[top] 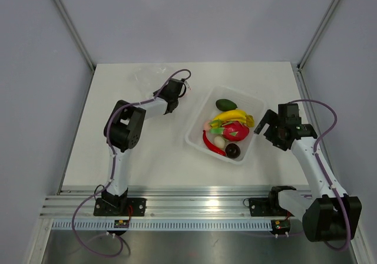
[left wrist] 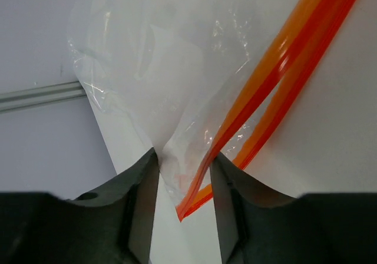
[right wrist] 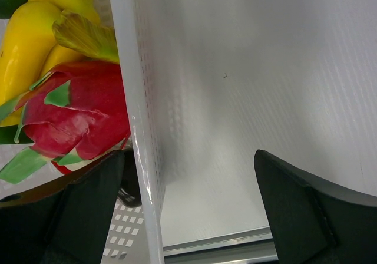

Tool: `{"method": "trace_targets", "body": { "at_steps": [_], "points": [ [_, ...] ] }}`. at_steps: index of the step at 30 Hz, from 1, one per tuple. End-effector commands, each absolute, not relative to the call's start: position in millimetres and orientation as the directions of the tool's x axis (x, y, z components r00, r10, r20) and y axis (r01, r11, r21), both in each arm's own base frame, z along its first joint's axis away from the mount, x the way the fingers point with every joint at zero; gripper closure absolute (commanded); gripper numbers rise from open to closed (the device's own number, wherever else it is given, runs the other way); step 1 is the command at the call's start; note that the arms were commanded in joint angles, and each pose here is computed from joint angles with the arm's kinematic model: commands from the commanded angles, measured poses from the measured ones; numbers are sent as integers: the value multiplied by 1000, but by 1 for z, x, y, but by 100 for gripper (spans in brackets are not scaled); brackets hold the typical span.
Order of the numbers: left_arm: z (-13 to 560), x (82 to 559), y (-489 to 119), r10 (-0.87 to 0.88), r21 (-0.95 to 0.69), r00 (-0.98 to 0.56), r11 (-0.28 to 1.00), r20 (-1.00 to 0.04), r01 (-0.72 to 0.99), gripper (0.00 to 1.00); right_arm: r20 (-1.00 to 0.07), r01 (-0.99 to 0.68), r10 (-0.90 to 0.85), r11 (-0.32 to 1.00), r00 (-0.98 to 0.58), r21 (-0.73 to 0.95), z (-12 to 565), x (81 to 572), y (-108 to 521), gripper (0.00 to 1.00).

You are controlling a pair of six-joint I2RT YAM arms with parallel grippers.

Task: Place the food in the zip-top bag and seal the zipper
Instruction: Pick up the zipper food storage bag at the center of the board, then open the zipper of the food storage bag.

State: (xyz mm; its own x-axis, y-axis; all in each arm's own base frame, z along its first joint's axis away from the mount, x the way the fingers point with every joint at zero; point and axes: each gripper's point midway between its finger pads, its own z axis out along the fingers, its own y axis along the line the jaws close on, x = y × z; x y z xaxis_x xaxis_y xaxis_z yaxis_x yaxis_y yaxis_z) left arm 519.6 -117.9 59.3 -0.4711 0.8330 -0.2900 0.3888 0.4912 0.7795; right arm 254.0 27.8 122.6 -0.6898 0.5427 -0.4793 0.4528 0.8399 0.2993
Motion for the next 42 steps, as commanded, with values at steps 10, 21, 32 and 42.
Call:
{"method": "trace_targets", "body": {
  "at_steps": [10,21,32,42],
  "points": [
    [146,524,-111,670,772,-572,628,-473,98,100,-507,402,518,855,-689,329,134,265,34,1],
    [178,377,-154,-3,115,-902,992,-431,-58,100,-595,235,537,827,-598,511,227,269,68,1],
    [210,286,-184,-324,-358,-847,918,-423,-172,100,-583,-69,456,746,-672,663,291,254,163,3],
    [208,270,-189,-323,-390,-860,906,-395,-161,100,-594,-266,153,788,-790,556,269,245,327,1]
  ]
}}
